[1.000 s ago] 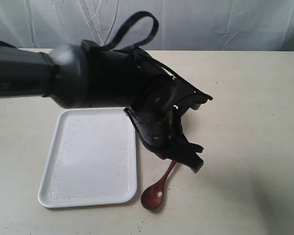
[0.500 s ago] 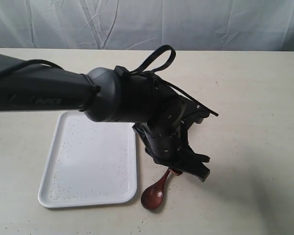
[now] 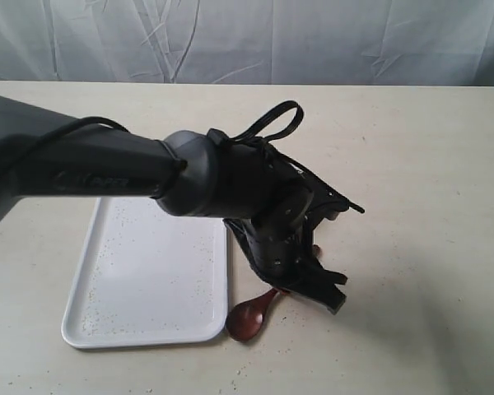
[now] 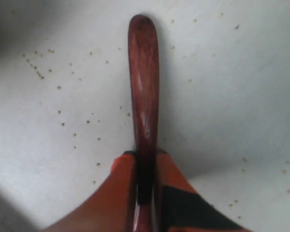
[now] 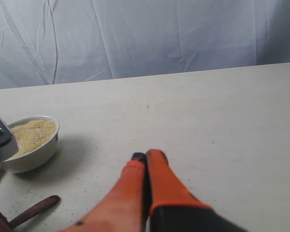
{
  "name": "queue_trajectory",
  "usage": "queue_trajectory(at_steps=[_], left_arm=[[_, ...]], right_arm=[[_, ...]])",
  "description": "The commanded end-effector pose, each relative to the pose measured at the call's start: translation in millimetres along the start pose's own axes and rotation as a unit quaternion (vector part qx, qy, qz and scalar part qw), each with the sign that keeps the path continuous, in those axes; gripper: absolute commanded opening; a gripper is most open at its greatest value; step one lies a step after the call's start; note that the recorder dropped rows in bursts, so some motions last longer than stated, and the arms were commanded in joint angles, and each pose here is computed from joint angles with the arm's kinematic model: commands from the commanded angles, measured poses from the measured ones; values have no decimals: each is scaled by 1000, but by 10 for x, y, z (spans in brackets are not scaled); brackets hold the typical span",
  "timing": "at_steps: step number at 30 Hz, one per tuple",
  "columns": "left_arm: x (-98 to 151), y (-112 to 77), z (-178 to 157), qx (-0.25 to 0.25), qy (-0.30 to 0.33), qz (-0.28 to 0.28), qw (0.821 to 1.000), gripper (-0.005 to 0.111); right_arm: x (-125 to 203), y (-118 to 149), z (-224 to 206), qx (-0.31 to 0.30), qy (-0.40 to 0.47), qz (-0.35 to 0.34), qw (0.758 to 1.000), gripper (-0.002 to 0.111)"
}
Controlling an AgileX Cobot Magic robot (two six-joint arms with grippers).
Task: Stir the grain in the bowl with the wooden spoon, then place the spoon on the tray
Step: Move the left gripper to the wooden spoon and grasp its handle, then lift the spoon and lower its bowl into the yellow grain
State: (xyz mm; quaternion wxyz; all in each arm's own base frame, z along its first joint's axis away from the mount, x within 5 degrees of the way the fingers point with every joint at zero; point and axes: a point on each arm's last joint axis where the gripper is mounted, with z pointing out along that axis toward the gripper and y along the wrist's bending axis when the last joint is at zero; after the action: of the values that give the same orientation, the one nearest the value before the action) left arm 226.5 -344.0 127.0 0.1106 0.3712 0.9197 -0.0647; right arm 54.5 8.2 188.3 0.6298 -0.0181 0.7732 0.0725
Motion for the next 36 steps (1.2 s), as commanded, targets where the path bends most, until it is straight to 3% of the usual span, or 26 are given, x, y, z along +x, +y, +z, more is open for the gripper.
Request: queue_trajectory(at_steps=[1,6,10,12,16,18,22,26,31,36], left_arm=[[-42,-35,-130,6,-16,-1,1000,0],[-181,-60,-603,23,-80,-5,997,0],[-379,-20,-1116,34,-181,-14,983,0],[-458,89,-1323,43,-233,-72,969,0],[-563,488,-1507,41,-296,-227,927,0],[-560,684,-1484,29,-307,-309,899,0],[-512,914,-1405,0,-339,-423,840,0],[-455,1017,-1317,3,-372,-535,759,0],[-410,1039,-982,-27,-328,-567,755,0],[-381,1187,-628,-45,-287,-604,742,0]], right_arm=[[0,0,-2,-1,-5,-4,1000,0],[0,0,-2,-1,-5,-4,1000,0],[0,0,-2,-1,-5,-4,1000,0],[0,0,-2,-1,-5,-4,1000,0],[-2,0,-2,-1,-6,-4,1000,0],[-2,0,-2,-1,-6,-4,1000,0],[-2,0,-2,-1,-6,-4,1000,0],[-2,0,-2,-1,-6,-4,1000,0],[-2,0,-2,-1,-6,-4,1000,0],[-2,0,-2,-1,-6,-4,1000,0]])
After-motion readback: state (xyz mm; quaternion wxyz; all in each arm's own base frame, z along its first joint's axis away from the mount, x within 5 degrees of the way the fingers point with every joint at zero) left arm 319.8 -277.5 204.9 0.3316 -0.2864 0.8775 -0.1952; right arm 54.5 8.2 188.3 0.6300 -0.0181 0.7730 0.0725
